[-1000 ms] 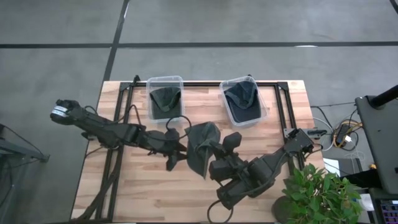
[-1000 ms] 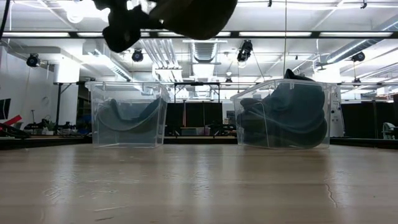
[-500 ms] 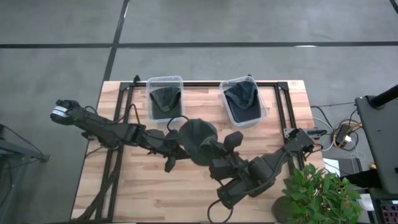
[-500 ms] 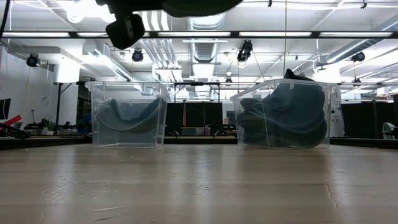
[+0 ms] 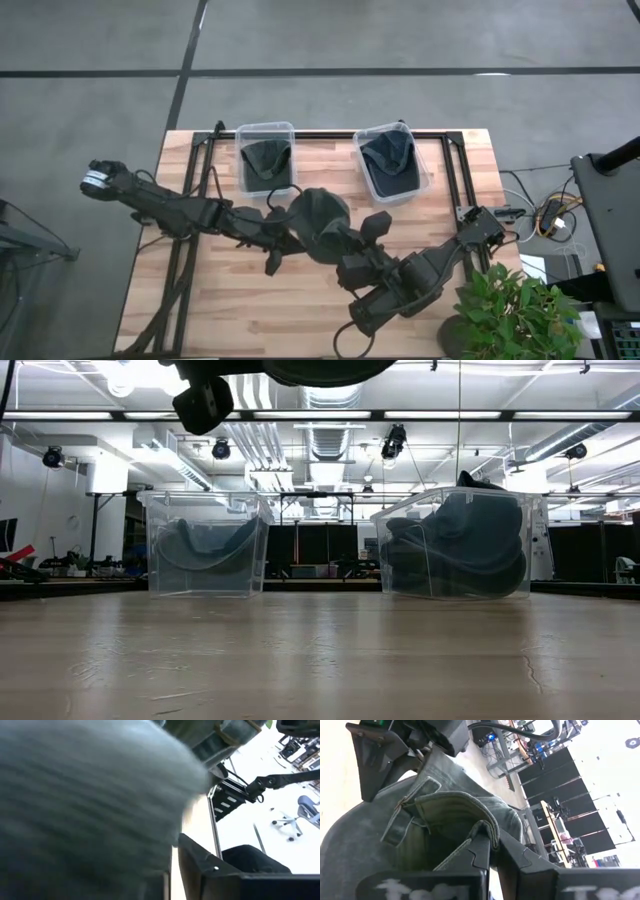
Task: Pick & Place hat
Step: Put the green cap into the left transparent bin
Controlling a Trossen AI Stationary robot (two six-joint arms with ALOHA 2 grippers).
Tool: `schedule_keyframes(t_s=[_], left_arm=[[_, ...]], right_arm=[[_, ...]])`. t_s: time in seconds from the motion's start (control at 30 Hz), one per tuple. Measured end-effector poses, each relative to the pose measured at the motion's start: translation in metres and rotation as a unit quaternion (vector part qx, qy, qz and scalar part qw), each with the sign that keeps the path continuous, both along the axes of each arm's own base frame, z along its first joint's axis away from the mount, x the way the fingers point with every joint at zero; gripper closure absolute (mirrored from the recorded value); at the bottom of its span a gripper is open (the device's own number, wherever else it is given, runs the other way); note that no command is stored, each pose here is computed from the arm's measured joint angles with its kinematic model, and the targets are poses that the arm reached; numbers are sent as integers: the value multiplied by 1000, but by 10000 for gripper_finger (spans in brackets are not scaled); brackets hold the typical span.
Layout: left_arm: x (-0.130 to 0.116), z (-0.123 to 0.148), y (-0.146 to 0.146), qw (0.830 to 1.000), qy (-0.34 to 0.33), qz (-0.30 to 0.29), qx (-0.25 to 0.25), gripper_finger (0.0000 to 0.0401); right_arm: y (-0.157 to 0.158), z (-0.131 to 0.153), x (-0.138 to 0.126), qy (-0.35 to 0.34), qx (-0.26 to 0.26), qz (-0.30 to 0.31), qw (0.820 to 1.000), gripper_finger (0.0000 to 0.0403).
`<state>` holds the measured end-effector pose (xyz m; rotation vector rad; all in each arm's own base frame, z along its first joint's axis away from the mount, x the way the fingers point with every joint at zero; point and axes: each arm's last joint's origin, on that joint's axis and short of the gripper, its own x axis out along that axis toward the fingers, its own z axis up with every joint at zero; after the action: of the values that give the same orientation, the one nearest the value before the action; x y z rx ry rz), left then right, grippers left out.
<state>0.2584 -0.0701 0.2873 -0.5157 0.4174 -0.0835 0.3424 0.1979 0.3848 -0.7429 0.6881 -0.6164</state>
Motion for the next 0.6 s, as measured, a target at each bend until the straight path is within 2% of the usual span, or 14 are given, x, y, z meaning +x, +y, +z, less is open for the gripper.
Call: schedule_keyframes(t_s=[0.17, 0.43, 0.6], left_arm=[[1, 0, 4, 1000, 0, 1, -14, 348], [12, -4, 11, 1000, -7, 14, -15, 258], [19, -11, 14, 1000, 0, 21, -18, 244]], right_arm=[[1, 0, 1, -8, 6, 0, 1000, 393], [1, 1, 2, -19, 2, -4, 1000, 394], [1, 1, 2, -20, 3, -5, 1000, 394]])
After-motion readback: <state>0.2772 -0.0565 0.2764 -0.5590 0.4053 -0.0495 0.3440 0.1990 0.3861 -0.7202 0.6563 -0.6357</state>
